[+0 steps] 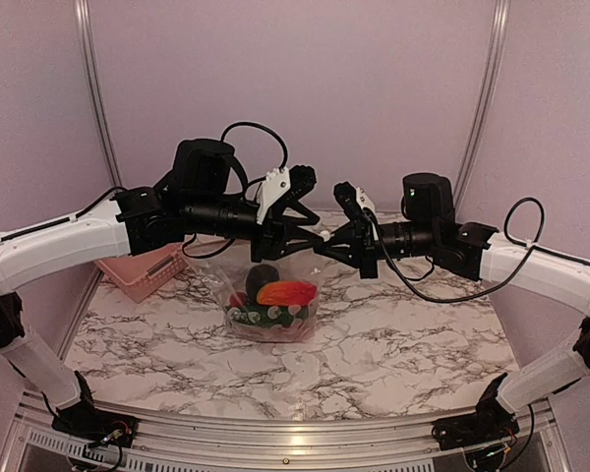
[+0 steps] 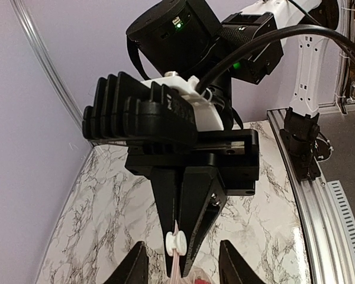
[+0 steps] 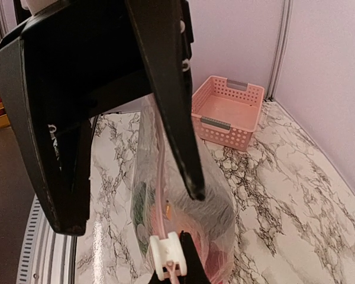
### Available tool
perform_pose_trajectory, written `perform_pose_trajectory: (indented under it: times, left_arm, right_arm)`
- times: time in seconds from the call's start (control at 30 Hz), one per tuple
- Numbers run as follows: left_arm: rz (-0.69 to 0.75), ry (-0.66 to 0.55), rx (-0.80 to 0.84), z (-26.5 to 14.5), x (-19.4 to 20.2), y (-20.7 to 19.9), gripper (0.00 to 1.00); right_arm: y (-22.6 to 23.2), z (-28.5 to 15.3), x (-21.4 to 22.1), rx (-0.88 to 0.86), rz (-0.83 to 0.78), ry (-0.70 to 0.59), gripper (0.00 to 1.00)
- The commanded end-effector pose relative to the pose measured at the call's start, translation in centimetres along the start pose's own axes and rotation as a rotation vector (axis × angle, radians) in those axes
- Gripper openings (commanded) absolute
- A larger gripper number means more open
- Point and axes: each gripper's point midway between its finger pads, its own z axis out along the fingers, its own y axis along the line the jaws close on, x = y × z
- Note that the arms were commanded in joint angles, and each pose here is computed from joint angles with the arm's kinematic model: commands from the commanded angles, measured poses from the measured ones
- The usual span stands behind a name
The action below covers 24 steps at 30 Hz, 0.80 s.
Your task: Open the zip-top bag and remove the fake food
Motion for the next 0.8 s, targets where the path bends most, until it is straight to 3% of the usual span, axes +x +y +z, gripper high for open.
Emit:
perform_pose_trajectory:
  times: [0.0,0.27,0.47,0.77]
  left_arm:
    - [0.012,0.047,0.021,1.2,0.7,-0.2,0.41]
    - [0.013,0.074,0.033,2.3,1.2,-0.3,0.29]
    - [0.008,0.095,0.025,2.0,1.8,-0.4,0.12]
    - [-0.017,0.141,-0.059,0.2,3.8,1.1,0.1]
  right_arm:
    - [0.8,-0.3,-1.5,-0.021,-0.024,-0.03,0.0]
    - [0.9,-0.4,-1.4,-0.019,-0.03,-0.031,0.0]
    - [0.9,-0.5,-1.1,-0.01,-0.033,-0.026,0.0]
    - [0.9,-1.1,-1.2,0.016,-0.035,-0.04,0.0]
